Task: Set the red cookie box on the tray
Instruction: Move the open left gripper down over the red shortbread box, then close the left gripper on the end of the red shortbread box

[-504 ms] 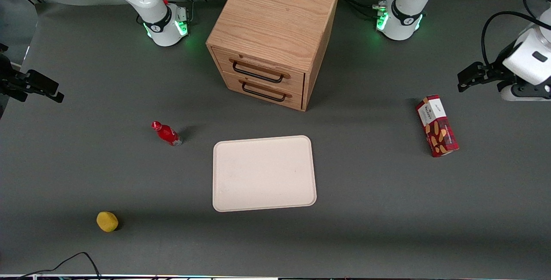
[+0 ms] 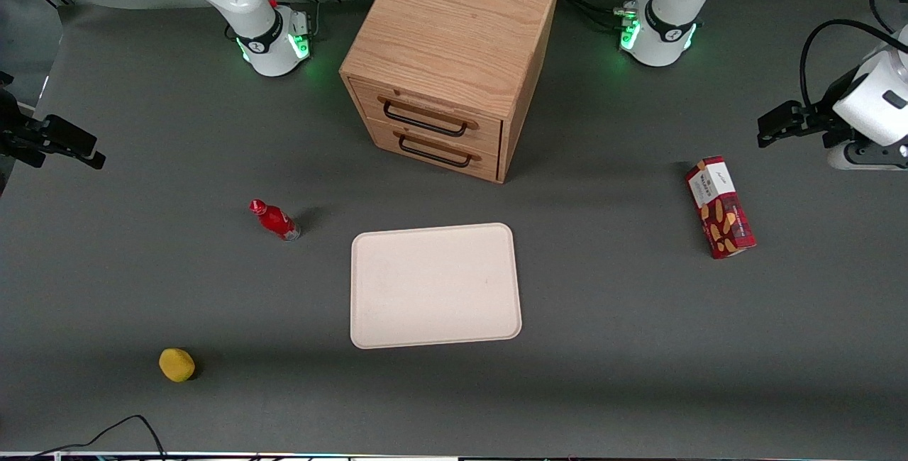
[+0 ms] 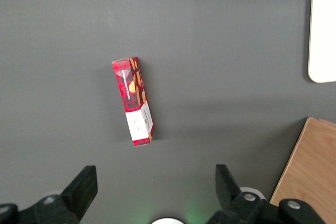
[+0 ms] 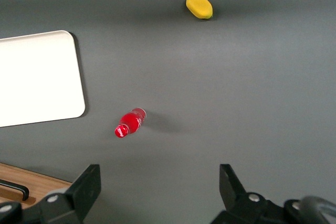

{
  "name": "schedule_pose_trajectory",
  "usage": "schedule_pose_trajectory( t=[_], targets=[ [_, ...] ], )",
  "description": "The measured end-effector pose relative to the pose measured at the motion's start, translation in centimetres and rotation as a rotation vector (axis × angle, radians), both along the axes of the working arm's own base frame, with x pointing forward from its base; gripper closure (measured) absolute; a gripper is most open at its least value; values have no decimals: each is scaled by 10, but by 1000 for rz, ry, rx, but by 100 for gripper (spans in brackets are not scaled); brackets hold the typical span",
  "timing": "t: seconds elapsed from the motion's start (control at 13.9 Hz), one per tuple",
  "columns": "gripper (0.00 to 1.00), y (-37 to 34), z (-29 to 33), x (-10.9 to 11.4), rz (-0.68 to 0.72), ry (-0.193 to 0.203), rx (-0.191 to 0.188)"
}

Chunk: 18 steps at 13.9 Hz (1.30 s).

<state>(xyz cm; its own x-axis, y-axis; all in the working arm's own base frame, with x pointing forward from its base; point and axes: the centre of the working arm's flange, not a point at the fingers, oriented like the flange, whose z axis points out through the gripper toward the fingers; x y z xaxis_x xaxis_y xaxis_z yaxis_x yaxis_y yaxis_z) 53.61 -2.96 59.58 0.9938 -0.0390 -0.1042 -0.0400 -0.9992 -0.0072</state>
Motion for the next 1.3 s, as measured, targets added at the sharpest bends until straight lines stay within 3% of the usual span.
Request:
schedule_pose_trajectory(
  t=[0.29,0.65,0.79,1.08,1.3],
  targets=[
    [0,29,-44,3,42,65,1],
    [0,55,-143,-8,81,87,-3],
    [0,58,-180,-20,90,67,-5],
    [0,59,-249,-51,94,-48,-6],
    [0,64,-286,-59,105,-97,-4]
  ],
)
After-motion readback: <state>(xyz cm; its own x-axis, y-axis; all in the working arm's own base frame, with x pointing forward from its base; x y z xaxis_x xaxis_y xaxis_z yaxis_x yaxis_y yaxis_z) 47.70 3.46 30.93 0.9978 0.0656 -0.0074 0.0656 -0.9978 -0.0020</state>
